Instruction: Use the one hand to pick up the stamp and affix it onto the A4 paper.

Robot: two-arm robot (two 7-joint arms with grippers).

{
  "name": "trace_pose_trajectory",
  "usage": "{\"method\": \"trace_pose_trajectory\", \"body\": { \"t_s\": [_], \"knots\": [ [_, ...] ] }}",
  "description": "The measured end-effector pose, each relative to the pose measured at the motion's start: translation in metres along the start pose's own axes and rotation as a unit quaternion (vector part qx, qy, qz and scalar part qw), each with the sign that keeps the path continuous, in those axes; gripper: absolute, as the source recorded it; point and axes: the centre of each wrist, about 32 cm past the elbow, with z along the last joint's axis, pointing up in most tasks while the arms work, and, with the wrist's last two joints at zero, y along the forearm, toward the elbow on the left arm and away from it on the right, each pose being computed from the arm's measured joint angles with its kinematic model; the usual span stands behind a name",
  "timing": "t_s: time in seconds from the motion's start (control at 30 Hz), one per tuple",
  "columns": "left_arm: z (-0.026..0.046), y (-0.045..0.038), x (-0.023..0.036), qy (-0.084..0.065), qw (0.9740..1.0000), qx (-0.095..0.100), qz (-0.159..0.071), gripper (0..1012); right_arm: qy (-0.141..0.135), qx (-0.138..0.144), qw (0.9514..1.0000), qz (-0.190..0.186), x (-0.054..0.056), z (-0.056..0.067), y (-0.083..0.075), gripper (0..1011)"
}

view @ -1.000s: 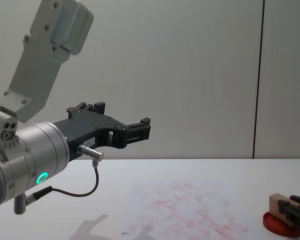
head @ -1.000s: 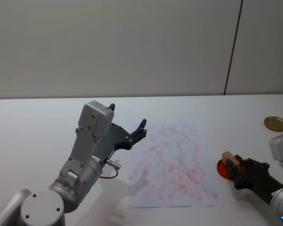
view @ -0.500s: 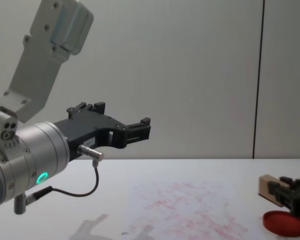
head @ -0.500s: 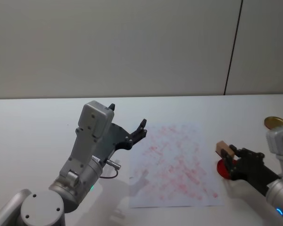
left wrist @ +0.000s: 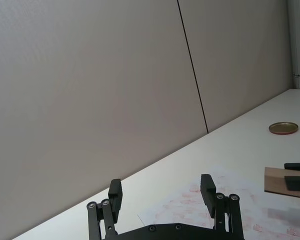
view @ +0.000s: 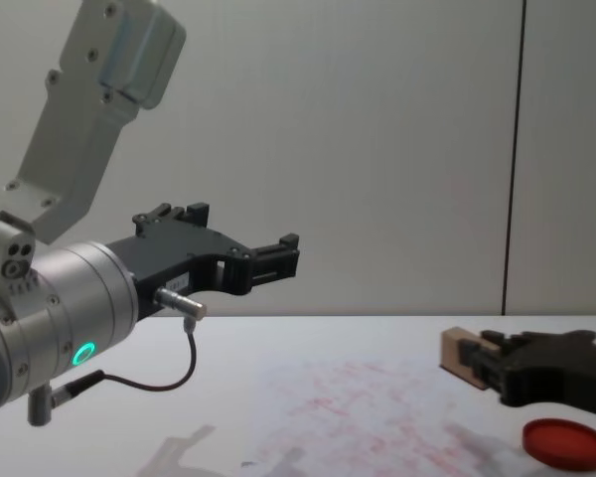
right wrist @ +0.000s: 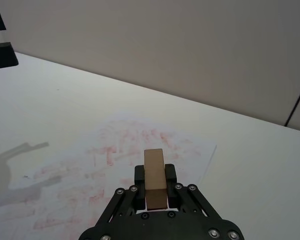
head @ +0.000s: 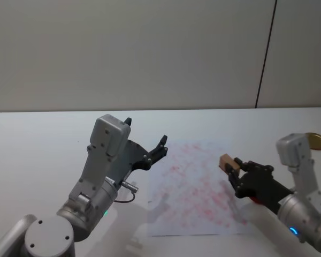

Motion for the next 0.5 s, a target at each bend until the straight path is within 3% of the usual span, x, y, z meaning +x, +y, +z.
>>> {"method": "trace_pose_trajectory", "body": {
  "t_s": [0.5],
  "knots": [
    [0.0, 0.0, 0.0, 0.0, 1.0, 0.0, 0.0, 993, 0.003, -0.01, 0.9995, 0.029, -0.016, 0.002, 0.038, 217]
  ]
}}
